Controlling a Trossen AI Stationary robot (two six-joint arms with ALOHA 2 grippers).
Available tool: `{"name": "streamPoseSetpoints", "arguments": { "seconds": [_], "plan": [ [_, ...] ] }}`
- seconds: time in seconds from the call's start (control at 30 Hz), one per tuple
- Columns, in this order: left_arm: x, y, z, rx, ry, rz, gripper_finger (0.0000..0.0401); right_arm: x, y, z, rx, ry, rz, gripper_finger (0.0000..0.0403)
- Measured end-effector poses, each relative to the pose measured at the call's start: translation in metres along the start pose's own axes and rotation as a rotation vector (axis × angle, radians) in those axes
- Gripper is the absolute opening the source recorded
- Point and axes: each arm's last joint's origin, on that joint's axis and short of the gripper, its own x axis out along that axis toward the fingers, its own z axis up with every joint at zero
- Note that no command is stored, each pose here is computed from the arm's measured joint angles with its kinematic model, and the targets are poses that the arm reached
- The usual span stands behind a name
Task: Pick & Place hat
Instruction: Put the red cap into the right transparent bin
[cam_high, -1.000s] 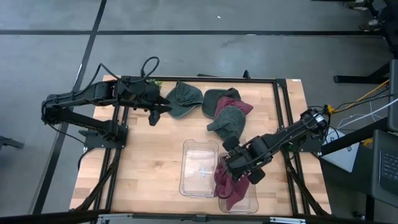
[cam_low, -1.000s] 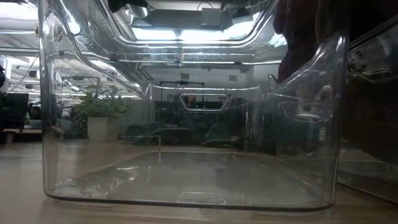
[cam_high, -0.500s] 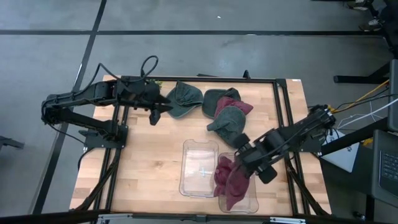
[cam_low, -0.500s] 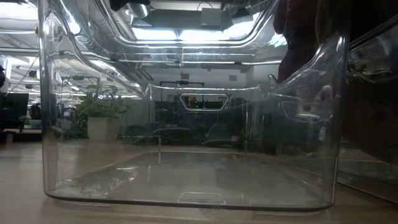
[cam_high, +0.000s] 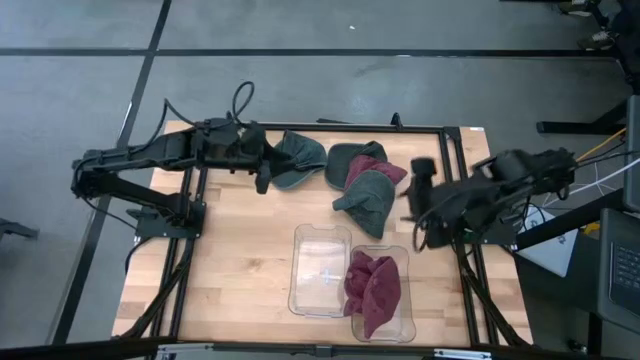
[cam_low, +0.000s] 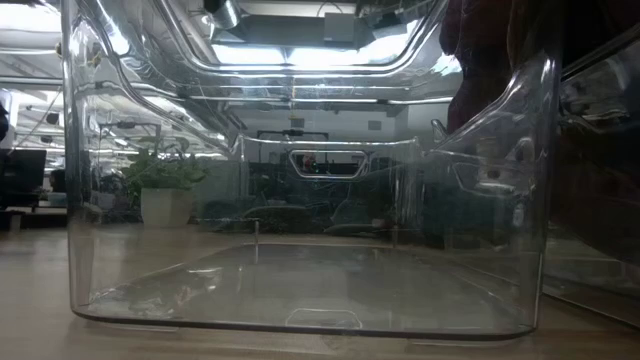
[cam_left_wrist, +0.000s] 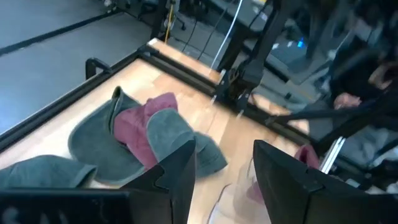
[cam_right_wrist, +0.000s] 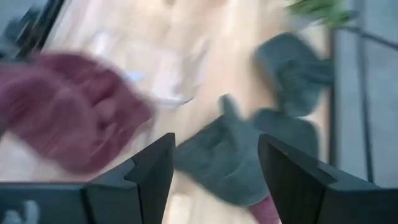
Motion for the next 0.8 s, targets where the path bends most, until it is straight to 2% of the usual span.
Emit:
{"name": "streamPoseSetpoints", "arguments": {
  "seconds": [0.23,0.37,0.47,0.57,0.73,0.8],
  "plan": [
    [0.030,0.004,-0.009,0.084,0.075,0.057,0.0151,-0.024,-0.034,-0.013,0.134,-0.097,-0.143,0.0230],
    [0.048,0.008,-0.013,0.147,0.083,0.150,0.0152,-0.027,-0.052,-0.015,0.220,-0.129,-0.230,0.0230],
    [0.058,0.008,-0.016,0.171,0.097,0.143,0.0154,-0.026,-0.065,-0.011,0.278,-0.178,-0.284,0.0230],
    [0.067,0.005,-0.017,0.288,0.124,0.038,0.0154,-0.022,-0.078,-0.004,0.296,-0.220,-0.327,0.0230],
    [0.063,-0.003,-0.015,0.470,0.144,-0.308,0.0146,-0.005,-0.106,0.004,0.315,-0.244,-0.353,0.0230],
    [0.057,-0.003,-0.013,0.523,0.133,-0.370,0.0141,0.006,-0.120,0.003,0.339,-0.223,-0.346,0.0230]
  ]
}}
